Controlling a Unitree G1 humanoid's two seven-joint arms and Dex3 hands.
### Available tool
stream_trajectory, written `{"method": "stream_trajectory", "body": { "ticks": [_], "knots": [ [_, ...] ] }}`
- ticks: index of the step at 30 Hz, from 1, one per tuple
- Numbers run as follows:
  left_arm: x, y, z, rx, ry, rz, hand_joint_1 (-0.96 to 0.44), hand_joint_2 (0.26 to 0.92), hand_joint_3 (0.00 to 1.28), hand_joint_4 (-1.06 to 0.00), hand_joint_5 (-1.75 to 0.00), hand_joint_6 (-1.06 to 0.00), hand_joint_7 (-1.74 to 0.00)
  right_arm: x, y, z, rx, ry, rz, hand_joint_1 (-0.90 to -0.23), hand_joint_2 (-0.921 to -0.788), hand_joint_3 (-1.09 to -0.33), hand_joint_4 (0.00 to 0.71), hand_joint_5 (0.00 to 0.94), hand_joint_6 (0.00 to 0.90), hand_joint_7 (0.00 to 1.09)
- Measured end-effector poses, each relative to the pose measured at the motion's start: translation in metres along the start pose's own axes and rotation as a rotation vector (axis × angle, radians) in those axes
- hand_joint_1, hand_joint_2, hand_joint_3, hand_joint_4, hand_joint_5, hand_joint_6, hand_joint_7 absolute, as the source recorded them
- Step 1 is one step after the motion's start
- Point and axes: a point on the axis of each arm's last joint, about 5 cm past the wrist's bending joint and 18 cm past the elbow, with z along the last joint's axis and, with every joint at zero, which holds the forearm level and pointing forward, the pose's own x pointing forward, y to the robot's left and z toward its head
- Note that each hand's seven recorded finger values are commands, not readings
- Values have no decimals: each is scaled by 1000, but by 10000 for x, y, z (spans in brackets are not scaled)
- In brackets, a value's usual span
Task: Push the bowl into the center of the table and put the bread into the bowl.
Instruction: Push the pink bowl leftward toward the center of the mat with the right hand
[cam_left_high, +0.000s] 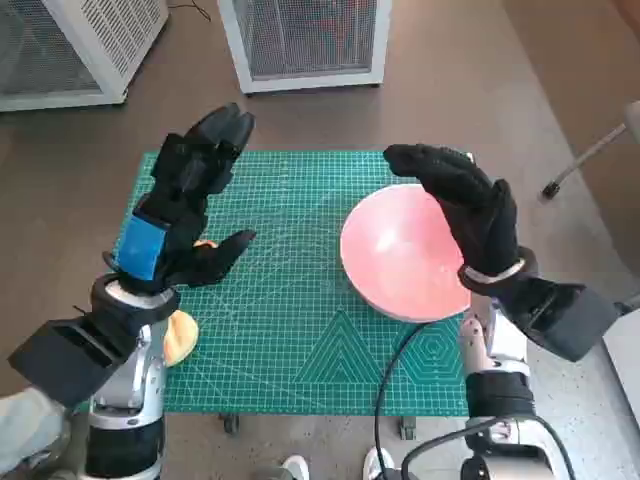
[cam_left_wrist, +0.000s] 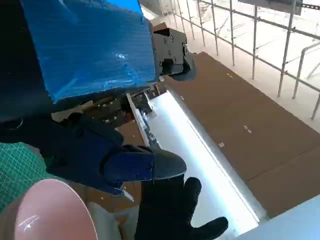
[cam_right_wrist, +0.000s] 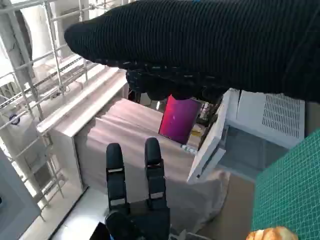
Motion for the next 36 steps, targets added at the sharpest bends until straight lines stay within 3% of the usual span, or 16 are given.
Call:
{"method": "stream_trajectory", "body": {
  "ticks": [30, 36],
  "knots": [
    [7, -32, -4, -3, -5, -14, -567, 921, 357, -202, -2, 1, -564, 11, -6, 20, 0, -12, -5, -597, -921, -606, 243, 0, 339, 3],
    [6, -41, -7, -3, -3, -18, -568, 921, 357, -202, -2, 1, -568, -28, -91, 38, -1, -1, -20, -605, -921, -617, 238, 0, 335, 1]
  ]
}}
